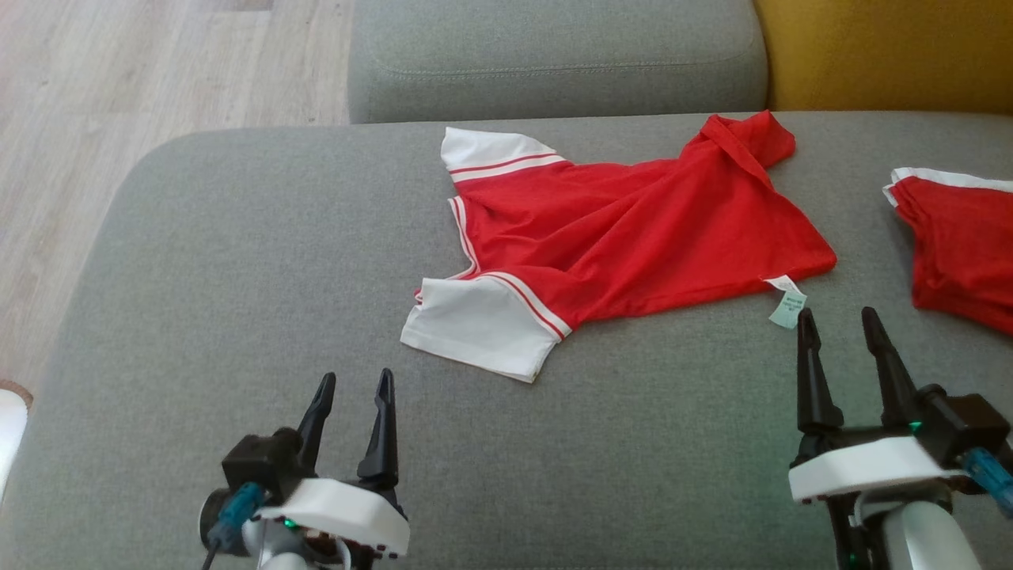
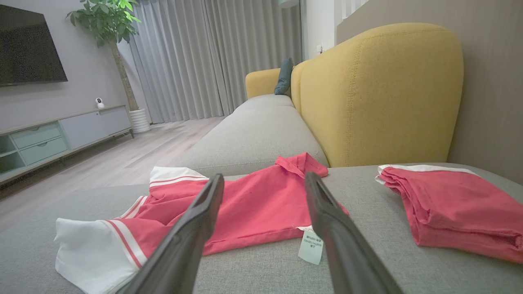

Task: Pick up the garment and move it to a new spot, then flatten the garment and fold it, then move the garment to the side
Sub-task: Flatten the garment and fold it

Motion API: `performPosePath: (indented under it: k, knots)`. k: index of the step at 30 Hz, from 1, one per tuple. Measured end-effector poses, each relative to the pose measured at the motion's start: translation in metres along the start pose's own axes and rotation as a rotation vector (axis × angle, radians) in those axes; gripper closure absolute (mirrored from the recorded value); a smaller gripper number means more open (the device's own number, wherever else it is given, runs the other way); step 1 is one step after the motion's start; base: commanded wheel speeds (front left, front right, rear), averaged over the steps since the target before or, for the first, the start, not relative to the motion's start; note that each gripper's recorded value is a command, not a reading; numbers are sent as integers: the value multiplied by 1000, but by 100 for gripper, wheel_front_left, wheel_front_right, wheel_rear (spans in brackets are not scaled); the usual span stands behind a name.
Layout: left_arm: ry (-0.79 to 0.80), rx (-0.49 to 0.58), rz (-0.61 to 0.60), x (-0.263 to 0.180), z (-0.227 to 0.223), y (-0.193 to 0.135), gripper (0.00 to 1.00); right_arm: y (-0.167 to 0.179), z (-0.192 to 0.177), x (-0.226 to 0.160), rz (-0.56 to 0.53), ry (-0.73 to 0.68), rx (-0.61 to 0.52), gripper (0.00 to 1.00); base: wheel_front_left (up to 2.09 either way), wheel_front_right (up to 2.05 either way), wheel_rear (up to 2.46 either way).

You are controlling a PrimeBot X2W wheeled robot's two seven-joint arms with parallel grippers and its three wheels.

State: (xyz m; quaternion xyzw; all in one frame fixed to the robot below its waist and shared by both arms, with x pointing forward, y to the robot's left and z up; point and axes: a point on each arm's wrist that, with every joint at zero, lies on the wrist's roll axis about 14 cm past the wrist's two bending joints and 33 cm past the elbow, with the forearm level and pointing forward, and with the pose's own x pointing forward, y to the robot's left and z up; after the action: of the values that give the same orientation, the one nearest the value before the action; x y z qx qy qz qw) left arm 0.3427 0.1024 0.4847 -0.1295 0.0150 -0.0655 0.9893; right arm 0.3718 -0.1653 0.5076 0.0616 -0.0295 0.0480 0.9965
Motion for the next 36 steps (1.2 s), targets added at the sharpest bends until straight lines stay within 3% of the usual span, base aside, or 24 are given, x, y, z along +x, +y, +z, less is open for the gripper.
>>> performPosePath:
  k: [19, 22, 27, 36]
  knots:
    - [30, 5, -10, -4, -10, -2, 0, 4, -2, -1, 11, 15, 4, 0, 0, 0, 0]
    - [153, 37, -63, -1, -38, -10, 0, 4, -10, 1, 11, 43, 11, 0, 0, 0, 0]
    - [227, 75, -116, 29, -51, -16, 0, 4, -23, 3, 10, 80, 15, 0, 0, 0, 0]
    - [364, 94, -107, 64, -90, -5, 0, -14, -31, 11, -38, 101, 10, 0, 0, 0, 0]
